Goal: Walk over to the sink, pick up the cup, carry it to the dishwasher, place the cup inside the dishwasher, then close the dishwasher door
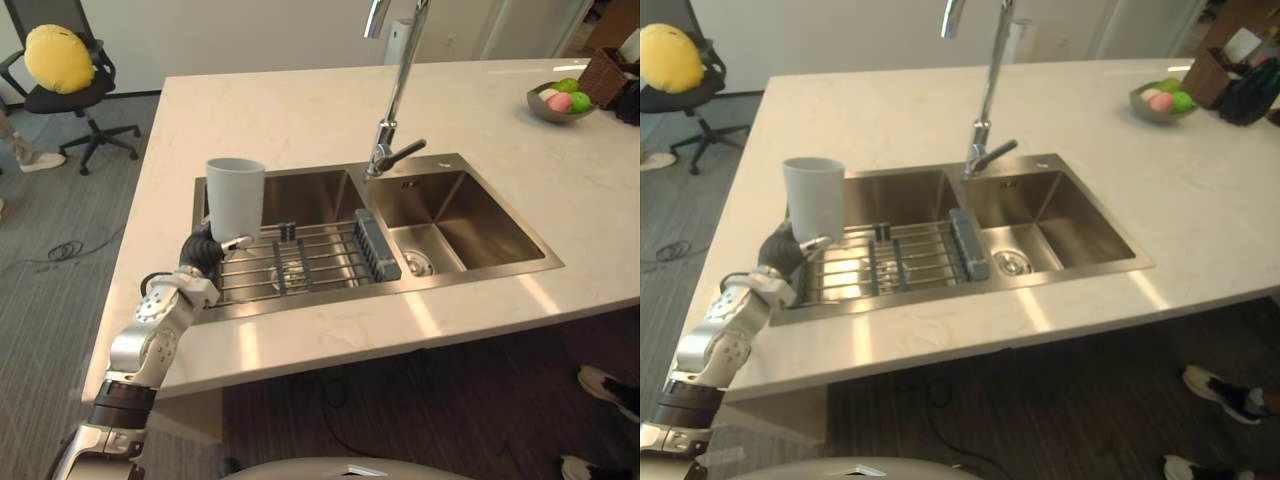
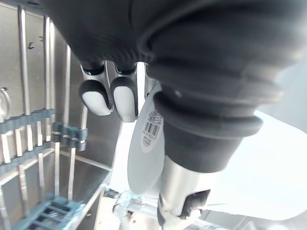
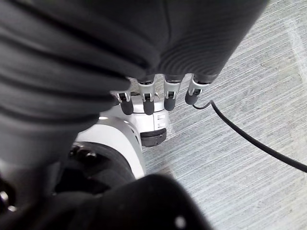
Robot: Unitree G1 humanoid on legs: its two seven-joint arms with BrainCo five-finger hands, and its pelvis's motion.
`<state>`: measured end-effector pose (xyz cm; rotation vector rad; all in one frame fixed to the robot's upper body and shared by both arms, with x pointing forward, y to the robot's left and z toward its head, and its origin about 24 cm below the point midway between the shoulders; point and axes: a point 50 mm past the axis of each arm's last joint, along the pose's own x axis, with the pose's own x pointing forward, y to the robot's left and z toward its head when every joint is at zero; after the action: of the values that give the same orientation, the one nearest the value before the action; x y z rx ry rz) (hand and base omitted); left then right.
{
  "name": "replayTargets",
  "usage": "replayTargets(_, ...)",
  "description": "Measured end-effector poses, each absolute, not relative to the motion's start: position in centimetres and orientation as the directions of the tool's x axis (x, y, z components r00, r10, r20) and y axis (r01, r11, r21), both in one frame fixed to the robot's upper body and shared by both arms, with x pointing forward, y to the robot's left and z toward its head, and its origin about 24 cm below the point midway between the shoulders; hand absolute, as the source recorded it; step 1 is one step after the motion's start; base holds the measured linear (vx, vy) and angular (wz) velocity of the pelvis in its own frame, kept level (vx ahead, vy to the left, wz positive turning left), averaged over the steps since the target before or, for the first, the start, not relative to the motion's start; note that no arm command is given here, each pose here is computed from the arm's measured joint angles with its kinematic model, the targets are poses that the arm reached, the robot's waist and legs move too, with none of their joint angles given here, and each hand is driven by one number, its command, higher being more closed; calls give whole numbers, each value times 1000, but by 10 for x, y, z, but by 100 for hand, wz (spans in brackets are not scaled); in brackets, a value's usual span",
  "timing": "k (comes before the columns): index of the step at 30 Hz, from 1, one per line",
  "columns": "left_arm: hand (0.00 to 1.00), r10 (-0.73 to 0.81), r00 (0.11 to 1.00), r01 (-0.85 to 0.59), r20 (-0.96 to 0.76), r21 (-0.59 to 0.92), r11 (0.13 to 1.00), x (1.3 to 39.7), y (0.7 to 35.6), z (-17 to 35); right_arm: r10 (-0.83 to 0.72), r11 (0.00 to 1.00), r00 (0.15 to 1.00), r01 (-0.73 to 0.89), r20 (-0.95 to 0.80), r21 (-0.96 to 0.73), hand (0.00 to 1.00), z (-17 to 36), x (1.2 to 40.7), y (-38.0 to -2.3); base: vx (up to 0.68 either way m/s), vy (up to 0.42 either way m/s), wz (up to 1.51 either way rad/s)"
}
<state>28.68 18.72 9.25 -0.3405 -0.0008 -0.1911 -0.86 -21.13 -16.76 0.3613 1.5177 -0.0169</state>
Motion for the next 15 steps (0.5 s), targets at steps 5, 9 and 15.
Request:
replayTargets(5, 100, -50, 991, 95, 125, -381, 920, 280, 203, 101, 224, 933, 68, 274, -972, 234, 0, -169, -8, -207, -22, -1, 3)
replayTargets(9, 100, 45, 986, 22, 159, -394, 919, 274, 214, 102, 226, 928, 69, 287, -972, 236, 0, -169, -9, -205, -6, 1, 6)
replayTargets(15, 100, 106, 963, -6, 249, -372, 928, 269, 216, 113, 225, 921, 79, 308, -971, 238, 0, -170, -6, -205, 4, -2, 4)
